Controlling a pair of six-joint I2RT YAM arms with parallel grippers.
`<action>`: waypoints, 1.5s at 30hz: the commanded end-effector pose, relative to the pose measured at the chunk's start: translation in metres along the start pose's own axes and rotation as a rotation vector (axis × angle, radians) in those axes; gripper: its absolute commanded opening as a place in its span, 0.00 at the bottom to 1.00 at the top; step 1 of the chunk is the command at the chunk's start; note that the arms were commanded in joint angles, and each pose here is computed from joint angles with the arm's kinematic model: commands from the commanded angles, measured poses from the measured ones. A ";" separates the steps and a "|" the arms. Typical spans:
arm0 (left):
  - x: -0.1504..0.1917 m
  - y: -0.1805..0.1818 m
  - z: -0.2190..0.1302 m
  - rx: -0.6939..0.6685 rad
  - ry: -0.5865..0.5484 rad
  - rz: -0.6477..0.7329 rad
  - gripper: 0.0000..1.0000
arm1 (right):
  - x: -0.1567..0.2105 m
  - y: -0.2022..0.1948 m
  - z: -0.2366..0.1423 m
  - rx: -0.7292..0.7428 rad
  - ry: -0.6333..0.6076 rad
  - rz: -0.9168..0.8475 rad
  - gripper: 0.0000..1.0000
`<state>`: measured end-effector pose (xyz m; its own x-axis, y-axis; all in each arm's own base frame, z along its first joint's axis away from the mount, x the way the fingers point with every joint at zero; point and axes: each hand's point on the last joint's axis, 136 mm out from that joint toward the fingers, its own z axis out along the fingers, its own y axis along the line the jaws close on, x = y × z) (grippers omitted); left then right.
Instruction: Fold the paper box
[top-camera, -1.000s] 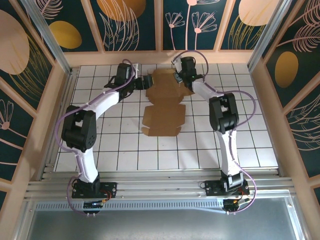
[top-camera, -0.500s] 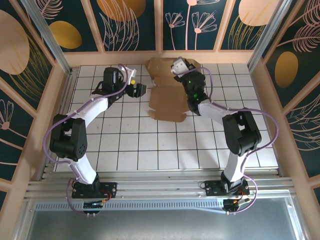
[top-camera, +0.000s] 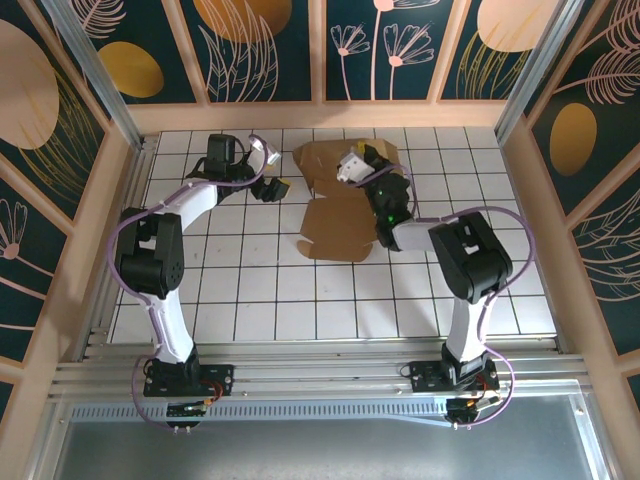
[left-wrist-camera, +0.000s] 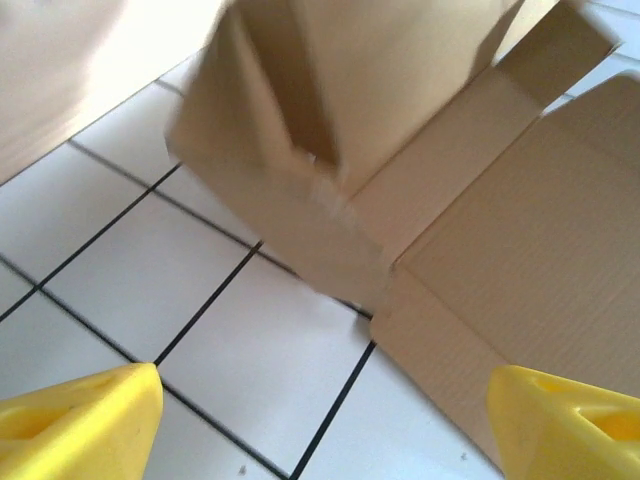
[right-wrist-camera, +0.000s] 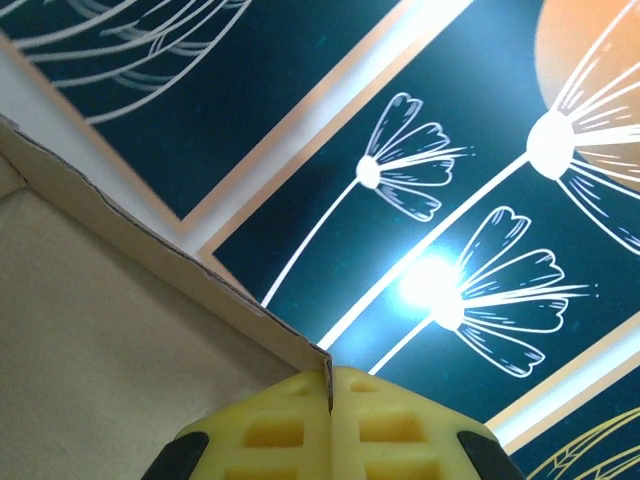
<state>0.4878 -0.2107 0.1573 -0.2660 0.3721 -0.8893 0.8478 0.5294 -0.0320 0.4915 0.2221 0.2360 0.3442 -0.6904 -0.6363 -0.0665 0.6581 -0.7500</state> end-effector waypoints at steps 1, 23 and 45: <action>-0.063 -0.020 -0.016 0.123 -0.174 0.024 0.84 | -0.003 0.008 -0.017 0.110 -0.101 -0.147 0.00; -0.051 0.005 0.036 -0.168 -0.001 0.269 0.85 | -0.005 0.036 -0.027 0.130 -0.135 -0.321 0.00; -0.071 0.011 0.063 -0.448 -0.057 1.017 0.73 | -0.010 0.038 -0.028 0.108 -0.145 -0.314 0.00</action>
<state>0.5406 -0.2709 0.2088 0.4367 0.7266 -0.5304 0.4575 0.3282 0.8264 0.4720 0.2475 0.1599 0.4038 -0.8553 -0.3247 0.0478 0.3742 -0.9261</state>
